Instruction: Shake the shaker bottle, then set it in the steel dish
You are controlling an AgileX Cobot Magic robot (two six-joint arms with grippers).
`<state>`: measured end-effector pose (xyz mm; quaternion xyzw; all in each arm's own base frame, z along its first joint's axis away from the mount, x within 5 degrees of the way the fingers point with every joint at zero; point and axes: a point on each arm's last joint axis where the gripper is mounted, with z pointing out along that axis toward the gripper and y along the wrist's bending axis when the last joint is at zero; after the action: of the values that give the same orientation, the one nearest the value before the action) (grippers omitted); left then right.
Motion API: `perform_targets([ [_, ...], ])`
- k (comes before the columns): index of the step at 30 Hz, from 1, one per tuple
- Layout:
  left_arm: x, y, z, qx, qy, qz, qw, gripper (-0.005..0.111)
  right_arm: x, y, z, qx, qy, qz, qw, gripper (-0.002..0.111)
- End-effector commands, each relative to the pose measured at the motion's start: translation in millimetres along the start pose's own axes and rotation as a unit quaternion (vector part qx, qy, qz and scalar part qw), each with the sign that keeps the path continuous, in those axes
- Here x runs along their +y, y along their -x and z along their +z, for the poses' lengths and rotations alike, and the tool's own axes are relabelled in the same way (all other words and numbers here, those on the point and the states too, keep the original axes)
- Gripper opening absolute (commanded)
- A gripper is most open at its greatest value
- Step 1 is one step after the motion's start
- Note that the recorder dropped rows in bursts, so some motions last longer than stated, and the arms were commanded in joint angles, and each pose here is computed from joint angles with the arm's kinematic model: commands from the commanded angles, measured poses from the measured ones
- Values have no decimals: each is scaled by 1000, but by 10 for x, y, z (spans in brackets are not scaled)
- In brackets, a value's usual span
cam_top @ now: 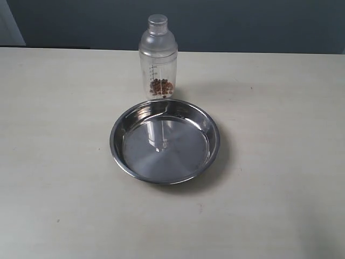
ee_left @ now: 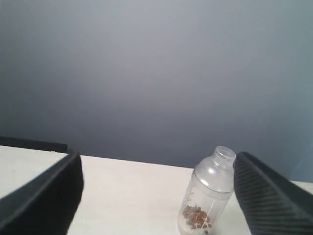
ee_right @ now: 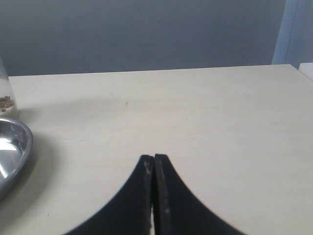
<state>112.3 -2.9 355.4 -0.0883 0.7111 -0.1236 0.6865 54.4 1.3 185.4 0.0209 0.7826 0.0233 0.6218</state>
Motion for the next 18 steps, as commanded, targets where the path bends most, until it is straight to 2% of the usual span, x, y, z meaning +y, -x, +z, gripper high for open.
perform_targets([
  [1, -68, 98, 322, 42, -37, 48, 997, 80, -1, 2, -1, -5, 0, -1, 1000, -1],
  [6, -121, 186, 605, 27, -80, -14, 996, 80, -1, 2, -1, -5, 0, -1, 1000, -1],
  [8, -167, 178, 695, 18, -119, -22, 992, 82, -1, 2, -1, -5, 0, -1, 1000, -1],
  [10, -226, 96, 773, 28, -172, 40, 984, 86, -1, 2, -1, -5, 0, -1, 1000, -1],
  [12, -232, 51, 838, 35, -188, 71, 979, 88, -1, 2, -1, -5, 0, -1, 1000, -1],
  [15, -152, -8, 943, 48, -158, 88, 982, 89, -1, 2, -1, -5, 0, -1, 1000, -1],
  [18, -134, -47, 994, 53, -159, 118, 979, 88, -1, 2, -1, -5, 0, -1, 1000, -1],
])
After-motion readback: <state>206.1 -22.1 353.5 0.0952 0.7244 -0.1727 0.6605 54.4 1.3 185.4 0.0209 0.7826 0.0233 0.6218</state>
